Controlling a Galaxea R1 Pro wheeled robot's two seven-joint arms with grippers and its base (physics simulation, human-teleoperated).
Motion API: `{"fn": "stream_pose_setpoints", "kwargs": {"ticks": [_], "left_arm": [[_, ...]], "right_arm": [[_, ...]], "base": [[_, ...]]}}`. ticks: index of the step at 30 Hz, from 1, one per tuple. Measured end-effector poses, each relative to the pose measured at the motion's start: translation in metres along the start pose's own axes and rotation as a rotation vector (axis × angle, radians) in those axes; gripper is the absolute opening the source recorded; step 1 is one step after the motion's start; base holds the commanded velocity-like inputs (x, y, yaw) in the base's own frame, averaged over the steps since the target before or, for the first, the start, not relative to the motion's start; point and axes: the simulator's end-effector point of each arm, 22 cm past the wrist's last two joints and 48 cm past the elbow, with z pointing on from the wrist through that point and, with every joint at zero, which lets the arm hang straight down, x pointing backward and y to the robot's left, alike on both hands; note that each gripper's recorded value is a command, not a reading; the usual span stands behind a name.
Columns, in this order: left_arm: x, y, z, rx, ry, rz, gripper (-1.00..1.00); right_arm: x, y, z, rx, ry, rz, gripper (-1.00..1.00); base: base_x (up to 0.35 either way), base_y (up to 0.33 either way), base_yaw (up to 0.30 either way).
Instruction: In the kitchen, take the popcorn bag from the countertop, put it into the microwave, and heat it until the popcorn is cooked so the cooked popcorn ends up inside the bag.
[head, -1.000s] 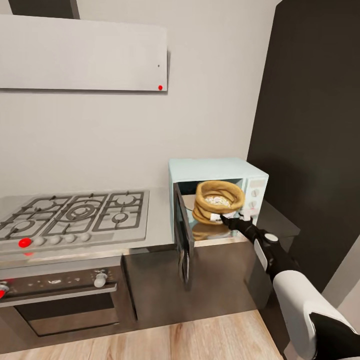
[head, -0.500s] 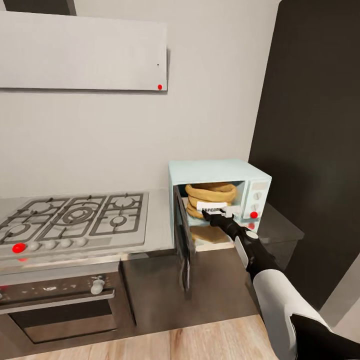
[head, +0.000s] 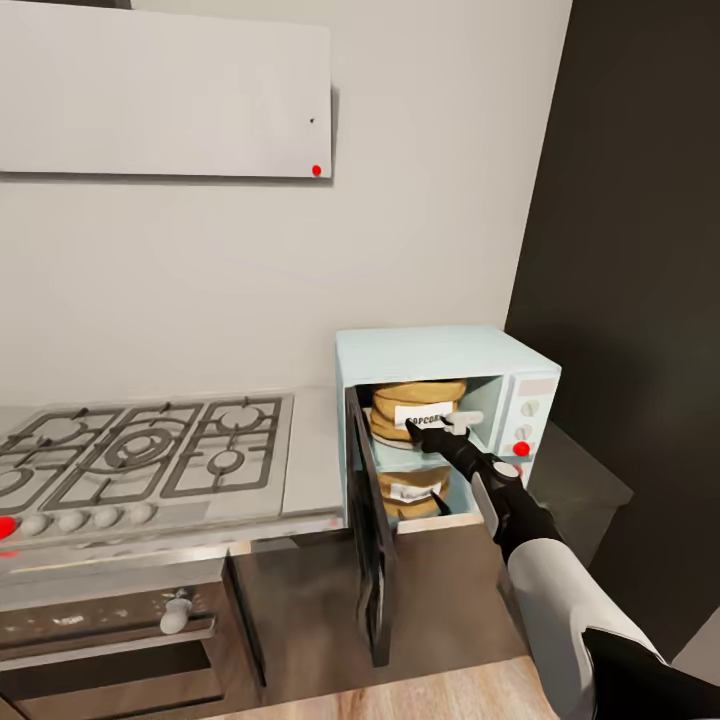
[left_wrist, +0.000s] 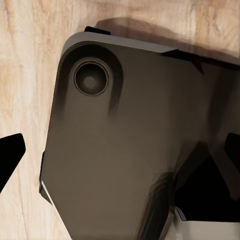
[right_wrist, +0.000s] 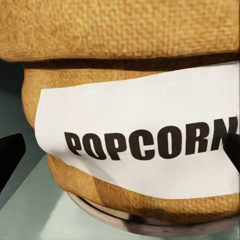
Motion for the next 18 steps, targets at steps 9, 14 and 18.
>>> {"fn": "stream_pose_setpoints", "kwargs": {"ticks": [9, 14, 18], "left_arm": [[0.0, 0.0, 0.0, -0.003, 0.002, -0.016, 1.0], [0.0, 0.0, 0.0, -0.003, 0.002, -0.017, 1.0], [0.0, 0.0, 0.0, -0.003, 0.002, -0.017, 1.0]], "right_arm": [[0.003, -0.007, -0.002, 0.0, 0.016, 0.007, 1.0], [0.004, -0.015, -0.004, 0.01, 0.024, 0.001, 1.0], [0.008, -0.017, -0.005, 0.014, 0.041, 0.007, 1.0]], "base": [[-0.293, 0.0, 0.0], [-0.333, 0.0, 0.0], [-0.334, 0.0, 0.0]]}}
